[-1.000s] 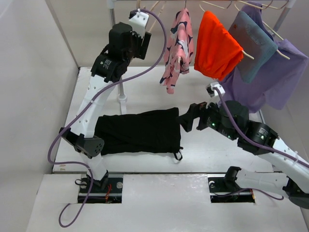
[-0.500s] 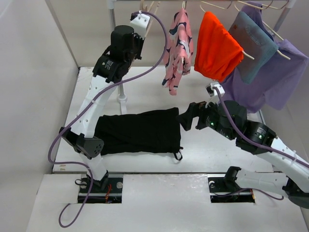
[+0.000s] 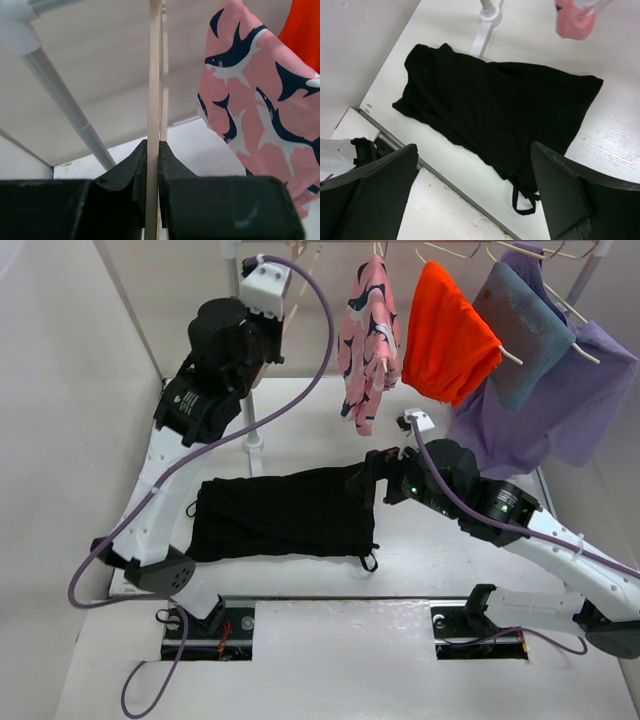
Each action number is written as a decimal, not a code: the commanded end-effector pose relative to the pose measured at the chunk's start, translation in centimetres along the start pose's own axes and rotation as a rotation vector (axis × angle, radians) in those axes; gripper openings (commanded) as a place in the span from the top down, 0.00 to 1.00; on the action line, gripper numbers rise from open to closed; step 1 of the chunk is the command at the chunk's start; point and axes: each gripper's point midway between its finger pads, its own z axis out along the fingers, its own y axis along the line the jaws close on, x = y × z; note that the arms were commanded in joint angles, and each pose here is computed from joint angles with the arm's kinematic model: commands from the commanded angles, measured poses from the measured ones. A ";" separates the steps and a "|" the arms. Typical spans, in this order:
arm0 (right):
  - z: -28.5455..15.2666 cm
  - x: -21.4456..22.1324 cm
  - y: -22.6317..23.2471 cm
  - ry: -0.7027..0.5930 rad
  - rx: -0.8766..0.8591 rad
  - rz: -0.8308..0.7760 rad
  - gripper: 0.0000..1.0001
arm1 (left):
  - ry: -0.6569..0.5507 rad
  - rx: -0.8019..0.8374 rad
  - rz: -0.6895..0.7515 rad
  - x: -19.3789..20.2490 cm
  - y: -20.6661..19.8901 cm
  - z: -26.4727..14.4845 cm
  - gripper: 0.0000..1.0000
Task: Place the trousers on the hanger
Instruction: Pick up the hanger from the clothesline, then place the trousers on the hanger.
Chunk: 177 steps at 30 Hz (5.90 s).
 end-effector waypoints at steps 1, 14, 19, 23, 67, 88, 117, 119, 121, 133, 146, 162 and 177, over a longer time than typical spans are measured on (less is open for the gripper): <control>0.1 -2.8 2.6 -0.069 -0.085 0.025 0.01 | -0.049 -0.001 -0.090 -0.9 0.5 -2.2 1.00; 2.5 -10.9 6.8 -0.316 -0.174 0.491 0.01 | 0.240 0.150 -0.174 12.4 -2.5 -7.9 1.00; 7.5 -9.1 7.2 -0.254 -0.154 0.704 0.01 | 0.246 0.179 -0.243 14.5 -2.7 -11.3 1.00; 11.4 -5.8 7.1 -0.141 -0.102 0.819 0.01 | 0.243 0.172 -0.304 15.3 -2.5 -13.4 1.00; 19.1 11.9 4.2 0.335 -0.292 0.589 1.00 | 0.428 0.367 -0.508 22.3 -5.4 -17.9 0.00; 21.3 15.8 2.8 0.379 -0.192 0.520 1.00 | 0.600 0.328 -0.633 27.0 -3.8 -14.0 0.87; 4.7 17.7 -6.9 0.452 0.282 0.527 0.00 | 0.632 0.381 -1.001 25.3 -4.6 -12.5 1.00; 4.3 18.8 -9.7 0.453 0.356 0.563 0.00 | 0.655 0.372 -1.019 25.8 -4.8 -12.7 1.00; 4.5 19.6 -11.3 0.451 0.383 0.605 0.00 | 0.683 0.352 -1.036 27.0 -4.9 -12.8 1.00; 9.9 20.0 -11.6 0.452 0.205 0.709 0.00 | 0.729 0.082 -0.864 34.0 -1.1 -12.8 1.00; 11.2 21.2 -14.2 0.488 0.232 0.739 1.00 | 0.728 0.063 -0.708 32.7 0.6 -13.4 1.00; 18.0 15.2 7.0 0.455 -0.409 0.205 1.00 | 0.775 0.049 -0.768 36.2 -0.2 -13.7 1.00; 24.8 24.3 7.5 0.582 -0.568 0.357 1.00 | 0.713 0.170 -0.785 34.1 -1.4 -13.7 1.00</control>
